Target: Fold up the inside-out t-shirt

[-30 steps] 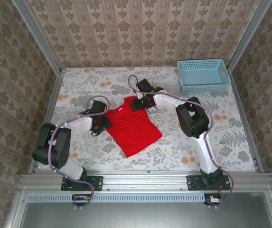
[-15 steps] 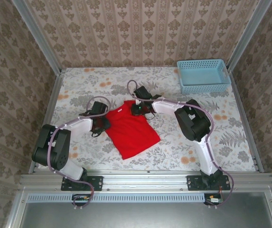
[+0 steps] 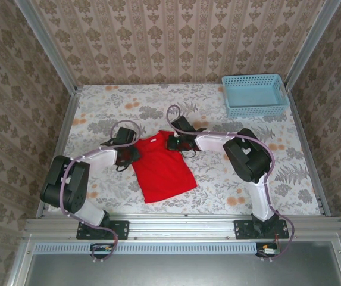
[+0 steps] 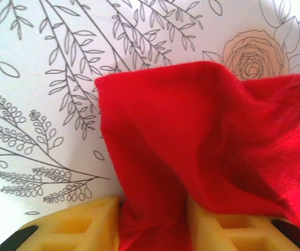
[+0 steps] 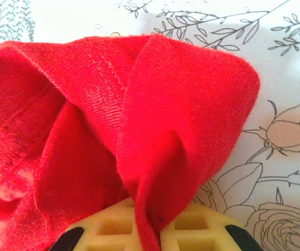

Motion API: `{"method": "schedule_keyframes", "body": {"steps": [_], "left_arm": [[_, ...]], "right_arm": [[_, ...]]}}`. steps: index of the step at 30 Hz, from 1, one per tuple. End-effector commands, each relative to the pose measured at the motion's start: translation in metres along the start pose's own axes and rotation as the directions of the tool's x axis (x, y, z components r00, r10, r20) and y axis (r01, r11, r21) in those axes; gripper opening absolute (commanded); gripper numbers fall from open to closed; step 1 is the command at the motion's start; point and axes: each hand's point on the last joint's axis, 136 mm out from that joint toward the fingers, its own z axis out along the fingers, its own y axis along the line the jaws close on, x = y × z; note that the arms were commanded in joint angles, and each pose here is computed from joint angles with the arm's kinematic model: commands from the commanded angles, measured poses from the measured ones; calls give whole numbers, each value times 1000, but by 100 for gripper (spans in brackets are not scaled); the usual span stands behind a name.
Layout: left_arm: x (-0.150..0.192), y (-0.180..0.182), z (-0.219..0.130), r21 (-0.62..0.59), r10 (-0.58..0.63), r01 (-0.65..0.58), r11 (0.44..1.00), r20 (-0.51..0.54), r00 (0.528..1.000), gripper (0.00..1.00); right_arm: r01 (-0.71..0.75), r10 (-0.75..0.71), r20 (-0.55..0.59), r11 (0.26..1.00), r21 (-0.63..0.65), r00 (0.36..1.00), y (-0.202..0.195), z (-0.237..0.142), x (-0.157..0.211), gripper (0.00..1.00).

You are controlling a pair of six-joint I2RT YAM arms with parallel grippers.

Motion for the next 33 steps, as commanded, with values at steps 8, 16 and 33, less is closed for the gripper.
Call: {"method": "schedule_keyframes", "body": {"steps": [8, 16, 33], "left_arm": [[30, -92, 8, 208, 220, -210, 955, -24, 975, 35], [35, -81, 21, 164, 215, -203, 965, -60, 975, 23], [-13, -84, -76, 525, 24, -136, 840, 214, 977, 0]], "right_arm": [[-120, 118, 26, 991, 66, 993, -9, -2, 31, 8], [-144, 138, 65, 986, 89, 988, -23, -10, 27, 7], [-152, 206, 119, 922, -356, 971, 11, -48, -17, 0]]}}
